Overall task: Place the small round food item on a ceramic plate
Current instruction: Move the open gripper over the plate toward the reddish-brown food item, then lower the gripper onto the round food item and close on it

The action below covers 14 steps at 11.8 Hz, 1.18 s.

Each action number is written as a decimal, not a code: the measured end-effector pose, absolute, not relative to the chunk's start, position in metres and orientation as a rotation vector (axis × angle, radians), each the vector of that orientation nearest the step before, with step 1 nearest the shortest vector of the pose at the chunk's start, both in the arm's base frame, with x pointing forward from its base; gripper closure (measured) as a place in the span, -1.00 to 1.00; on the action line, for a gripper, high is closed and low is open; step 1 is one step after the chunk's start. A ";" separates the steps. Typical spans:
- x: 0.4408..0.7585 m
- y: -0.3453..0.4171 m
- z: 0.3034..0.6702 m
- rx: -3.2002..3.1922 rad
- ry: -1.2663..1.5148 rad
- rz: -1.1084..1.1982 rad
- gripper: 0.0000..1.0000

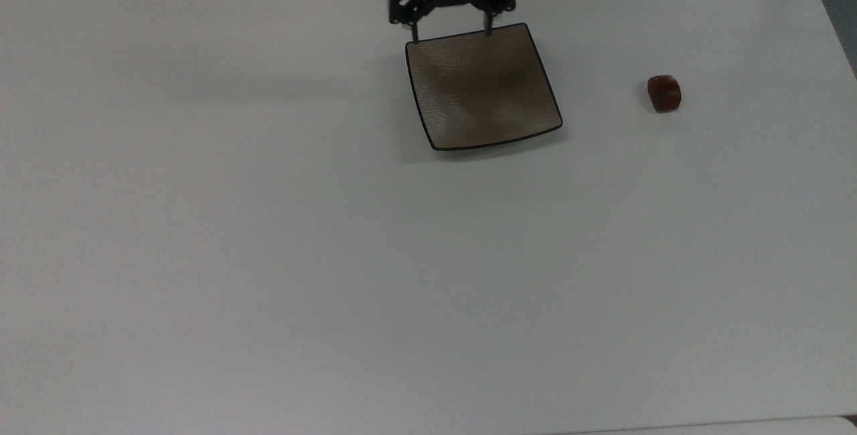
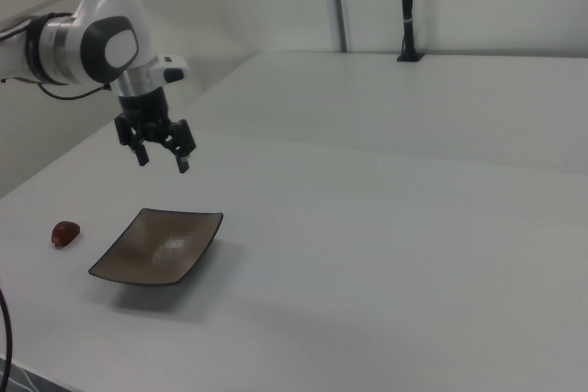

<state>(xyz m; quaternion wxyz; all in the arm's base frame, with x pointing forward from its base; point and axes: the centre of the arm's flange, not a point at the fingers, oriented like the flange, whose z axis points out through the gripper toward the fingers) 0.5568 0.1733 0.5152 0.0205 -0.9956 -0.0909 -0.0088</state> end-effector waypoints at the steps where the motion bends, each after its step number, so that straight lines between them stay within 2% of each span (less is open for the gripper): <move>1: 0.554 0.203 0.506 -3.072 -0.289 -0.040 -1.00; 5: 0.522 0.320 0.473 -3.019 -0.370 -0.053 -1.00; 8: 0.492 0.407 0.427 -3.021 -0.442 -0.053 -1.00; 14: 0.461 0.513 0.347 -3.088 -0.501 -0.070 -1.00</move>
